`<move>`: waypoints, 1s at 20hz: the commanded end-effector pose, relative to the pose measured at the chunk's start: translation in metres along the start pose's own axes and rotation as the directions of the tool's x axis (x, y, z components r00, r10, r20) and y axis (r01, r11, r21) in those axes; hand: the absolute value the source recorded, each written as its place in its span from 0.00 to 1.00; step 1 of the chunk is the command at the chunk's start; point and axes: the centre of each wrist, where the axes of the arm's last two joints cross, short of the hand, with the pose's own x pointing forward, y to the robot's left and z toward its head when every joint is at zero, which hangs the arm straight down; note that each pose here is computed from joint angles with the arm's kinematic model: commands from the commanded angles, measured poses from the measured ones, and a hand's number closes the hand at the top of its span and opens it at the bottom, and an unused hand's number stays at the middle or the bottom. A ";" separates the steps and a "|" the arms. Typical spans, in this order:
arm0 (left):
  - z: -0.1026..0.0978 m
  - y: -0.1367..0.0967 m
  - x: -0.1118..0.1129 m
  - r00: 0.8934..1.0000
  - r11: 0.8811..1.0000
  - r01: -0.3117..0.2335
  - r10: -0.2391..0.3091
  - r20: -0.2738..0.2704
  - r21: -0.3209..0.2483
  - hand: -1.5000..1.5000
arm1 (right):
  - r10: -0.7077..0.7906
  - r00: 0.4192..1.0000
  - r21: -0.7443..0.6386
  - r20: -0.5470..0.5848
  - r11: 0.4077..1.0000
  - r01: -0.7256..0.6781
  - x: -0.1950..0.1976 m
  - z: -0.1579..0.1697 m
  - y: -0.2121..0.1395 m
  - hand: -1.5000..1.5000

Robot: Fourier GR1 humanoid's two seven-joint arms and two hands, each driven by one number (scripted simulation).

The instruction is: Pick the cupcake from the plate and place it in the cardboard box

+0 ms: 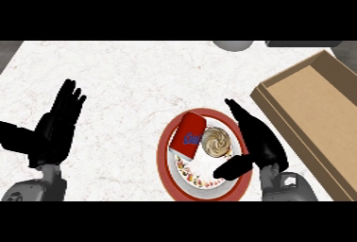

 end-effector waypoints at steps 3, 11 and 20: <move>0.010 0.000 -0.002 1.000 1.000 0.009 -0.009 -0.005 -0.021 0.50 | -0.018 1.000 0.004 0.020 1.000 0.017 -0.009 -0.023 0.017 0.00; 0.006 0.000 0.001 1.000 1.000 -0.004 0.004 -0.006 -0.013 0.50 | -0.013 1.000 0.040 -0.010 0.999 0.013 -0.018 -0.022 0.019 0.00; 0.000 -0.022 -0.005 1.000 1.000 0.012 -0.012 0.010 -0.007 0.50 | 0.000 1.000 0.041 -0.018 0.999 0.001 -0.015 -0.031 0.027 0.00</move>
